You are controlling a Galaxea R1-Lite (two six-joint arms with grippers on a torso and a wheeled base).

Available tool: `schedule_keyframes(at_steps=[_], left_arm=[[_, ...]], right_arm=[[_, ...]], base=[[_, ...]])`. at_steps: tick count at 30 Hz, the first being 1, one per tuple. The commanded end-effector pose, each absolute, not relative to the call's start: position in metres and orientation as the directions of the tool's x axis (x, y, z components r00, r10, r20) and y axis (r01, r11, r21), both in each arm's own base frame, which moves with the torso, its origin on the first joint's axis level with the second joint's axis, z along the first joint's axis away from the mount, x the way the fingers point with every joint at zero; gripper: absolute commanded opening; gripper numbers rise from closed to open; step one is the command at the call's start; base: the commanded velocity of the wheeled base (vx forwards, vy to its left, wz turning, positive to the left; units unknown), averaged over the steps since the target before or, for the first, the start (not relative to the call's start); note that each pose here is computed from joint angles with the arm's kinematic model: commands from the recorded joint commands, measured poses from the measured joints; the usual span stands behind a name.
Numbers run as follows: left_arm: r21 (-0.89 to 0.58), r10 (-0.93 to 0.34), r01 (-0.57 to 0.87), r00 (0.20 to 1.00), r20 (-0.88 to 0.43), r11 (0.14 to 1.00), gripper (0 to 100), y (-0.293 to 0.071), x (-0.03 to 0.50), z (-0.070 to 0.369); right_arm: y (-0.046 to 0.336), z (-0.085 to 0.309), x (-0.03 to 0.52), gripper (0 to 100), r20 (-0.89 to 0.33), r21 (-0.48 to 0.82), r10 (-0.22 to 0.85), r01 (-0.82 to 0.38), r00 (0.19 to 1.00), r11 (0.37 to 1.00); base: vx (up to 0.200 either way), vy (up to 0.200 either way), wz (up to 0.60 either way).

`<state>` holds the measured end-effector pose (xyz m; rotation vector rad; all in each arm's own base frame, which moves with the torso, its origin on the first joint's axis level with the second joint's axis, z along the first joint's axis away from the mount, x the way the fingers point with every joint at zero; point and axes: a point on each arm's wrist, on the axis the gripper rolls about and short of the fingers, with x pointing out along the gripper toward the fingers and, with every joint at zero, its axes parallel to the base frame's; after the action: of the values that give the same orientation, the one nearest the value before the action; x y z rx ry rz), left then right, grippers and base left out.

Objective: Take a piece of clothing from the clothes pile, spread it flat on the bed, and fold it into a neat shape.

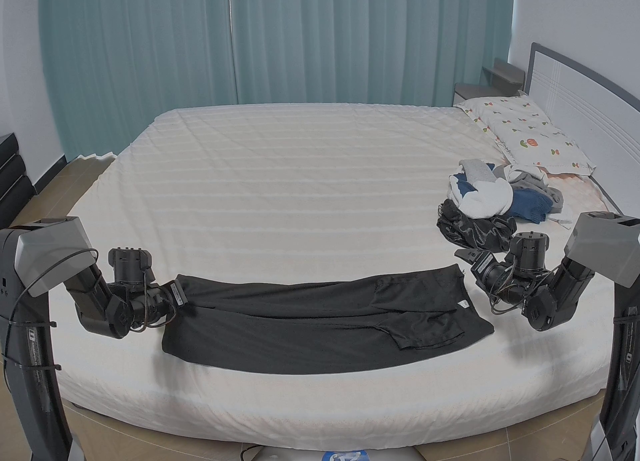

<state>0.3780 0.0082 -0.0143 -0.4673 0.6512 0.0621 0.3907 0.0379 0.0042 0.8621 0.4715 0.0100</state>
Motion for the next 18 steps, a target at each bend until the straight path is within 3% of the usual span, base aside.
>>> schedule_keyframes(at_steps=[1,18], left_arm=[[-0.406,-0.077,-0.207,0.811,-0.581,0.890,0,0.016,0.377,-0.005],[-0.469,-0.134,-0.187,0.810,-0.571,0.863,0,0.040,0.370,0.019]], right_arm=[[0.038,0.004,0.391,100,-0.394,0.733,0.197,0.178,0.898,0.657],[0.038,0.006,0.390,100,-0.391,0.733,0.197,0.175,0.899,0.657]], base=[[0.000,0.000,0.00],[0.000,0.000,0.00]])
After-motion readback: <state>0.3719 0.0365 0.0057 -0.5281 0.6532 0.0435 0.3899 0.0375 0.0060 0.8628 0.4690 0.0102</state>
